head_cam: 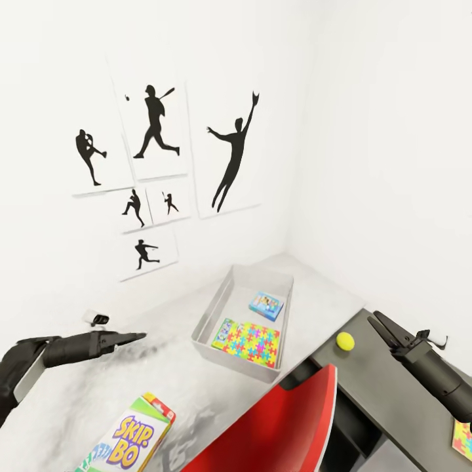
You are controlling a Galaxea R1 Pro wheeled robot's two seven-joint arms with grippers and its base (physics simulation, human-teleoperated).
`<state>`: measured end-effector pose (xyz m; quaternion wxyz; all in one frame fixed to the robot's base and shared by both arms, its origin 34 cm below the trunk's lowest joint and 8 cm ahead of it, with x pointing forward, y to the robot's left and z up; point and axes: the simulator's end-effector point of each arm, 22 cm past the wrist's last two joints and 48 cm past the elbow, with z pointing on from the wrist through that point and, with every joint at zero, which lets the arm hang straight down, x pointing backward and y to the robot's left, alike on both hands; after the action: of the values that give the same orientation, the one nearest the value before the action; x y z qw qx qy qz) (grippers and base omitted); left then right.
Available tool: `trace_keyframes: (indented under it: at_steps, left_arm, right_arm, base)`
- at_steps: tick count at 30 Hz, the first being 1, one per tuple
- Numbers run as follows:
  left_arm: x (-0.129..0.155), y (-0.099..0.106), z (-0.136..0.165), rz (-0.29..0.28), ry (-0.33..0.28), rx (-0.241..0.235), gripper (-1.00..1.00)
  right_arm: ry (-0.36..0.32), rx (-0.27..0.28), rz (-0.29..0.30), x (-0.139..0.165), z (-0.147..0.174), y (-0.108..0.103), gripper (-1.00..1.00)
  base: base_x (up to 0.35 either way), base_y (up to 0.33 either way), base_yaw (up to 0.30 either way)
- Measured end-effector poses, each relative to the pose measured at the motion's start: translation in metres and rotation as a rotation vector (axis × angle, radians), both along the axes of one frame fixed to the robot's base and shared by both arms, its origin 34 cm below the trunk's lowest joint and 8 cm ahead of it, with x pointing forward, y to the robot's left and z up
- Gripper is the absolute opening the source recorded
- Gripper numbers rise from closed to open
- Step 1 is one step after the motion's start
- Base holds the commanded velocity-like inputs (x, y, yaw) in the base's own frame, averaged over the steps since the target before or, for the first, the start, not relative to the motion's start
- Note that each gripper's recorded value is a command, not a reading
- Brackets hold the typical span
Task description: Put all the toys in the child's room - the three board games (two on the bed and one on the table), the two jigsaw puzzles on the table, and the tennis ball on the table - inside the toy box on the table in the child's room.
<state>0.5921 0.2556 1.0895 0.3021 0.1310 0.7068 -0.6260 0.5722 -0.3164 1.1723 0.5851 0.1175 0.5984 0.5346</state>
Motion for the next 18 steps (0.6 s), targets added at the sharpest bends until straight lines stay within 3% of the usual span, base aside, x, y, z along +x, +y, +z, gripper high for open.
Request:
trace_keyframes:
  at_steps: [6, 18]
  left_arm:
    - [-0.016, 0.022, -0.007, 0.066, -0.040, -0.007, 1.00]
    - [-0.022, 0.019, 0.007, 0.064, -0.090, -0.012, 1.00]
  right_arm:
    - [-0.010, -0.001, -0.001, -0.001, 0.004, 0.000, 1.00]
    - [-0.031, -0.002, -0.002, -0.005, 0.013, 0.000, 1.00]
  base:
    - [-0.191, 0.000, 0.000]
    - [-0.316, -0.015, 0.000]
